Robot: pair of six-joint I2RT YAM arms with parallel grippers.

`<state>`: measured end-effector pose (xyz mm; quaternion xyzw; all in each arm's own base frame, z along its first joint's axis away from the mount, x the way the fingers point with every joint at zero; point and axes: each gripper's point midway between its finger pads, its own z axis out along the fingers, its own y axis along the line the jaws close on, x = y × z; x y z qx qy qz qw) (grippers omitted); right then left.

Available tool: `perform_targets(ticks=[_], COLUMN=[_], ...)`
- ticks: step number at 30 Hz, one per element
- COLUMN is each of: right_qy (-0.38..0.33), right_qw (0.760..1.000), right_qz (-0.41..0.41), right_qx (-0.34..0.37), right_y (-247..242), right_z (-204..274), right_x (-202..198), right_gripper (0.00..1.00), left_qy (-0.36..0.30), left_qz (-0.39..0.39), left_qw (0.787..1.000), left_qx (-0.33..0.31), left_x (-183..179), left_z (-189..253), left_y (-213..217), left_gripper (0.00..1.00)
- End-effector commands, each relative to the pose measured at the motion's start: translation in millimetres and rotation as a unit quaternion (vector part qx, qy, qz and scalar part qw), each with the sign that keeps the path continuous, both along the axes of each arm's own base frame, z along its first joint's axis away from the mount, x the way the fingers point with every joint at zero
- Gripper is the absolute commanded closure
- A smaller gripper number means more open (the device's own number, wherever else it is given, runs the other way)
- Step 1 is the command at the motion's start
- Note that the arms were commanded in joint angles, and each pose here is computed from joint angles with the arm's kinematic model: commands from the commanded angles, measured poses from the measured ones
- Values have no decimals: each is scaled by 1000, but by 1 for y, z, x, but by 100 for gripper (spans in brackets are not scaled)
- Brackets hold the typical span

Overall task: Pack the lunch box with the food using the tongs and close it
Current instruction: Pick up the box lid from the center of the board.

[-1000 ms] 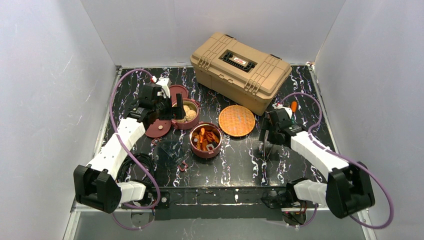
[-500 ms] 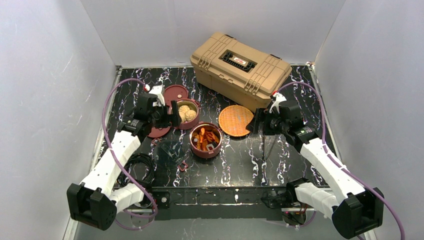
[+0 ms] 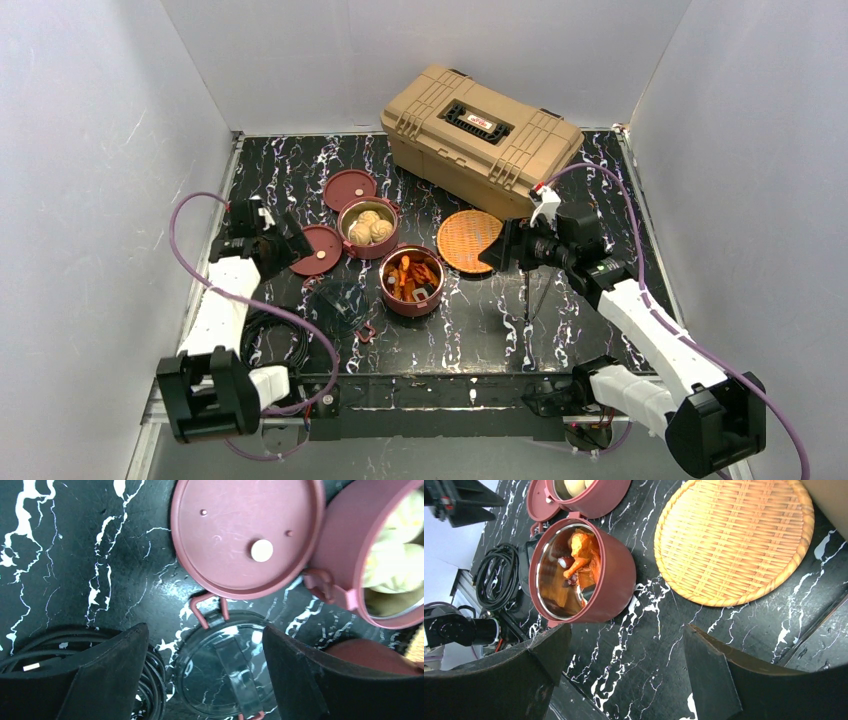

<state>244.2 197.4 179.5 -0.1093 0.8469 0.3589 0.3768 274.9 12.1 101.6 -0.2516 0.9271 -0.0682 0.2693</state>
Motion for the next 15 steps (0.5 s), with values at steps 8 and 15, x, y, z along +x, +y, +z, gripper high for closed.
perform_targets(ticks=[8,15], right_qy=[-81,-94], right_qw=[997,995], right_qz=[-9,-16], right_qx=[-10,-33], right_y=[-10,-18], right_z=[26,26], right_x=[3,3], right_gripper=[10,10], left_qy=[105,127], left_qz=[16,16], left_qw=[994,992], left_qx=[15,-16], left_x=[11,27], left_z=[-43,-64], left_y=[26,28], left_gripper=[42,59])
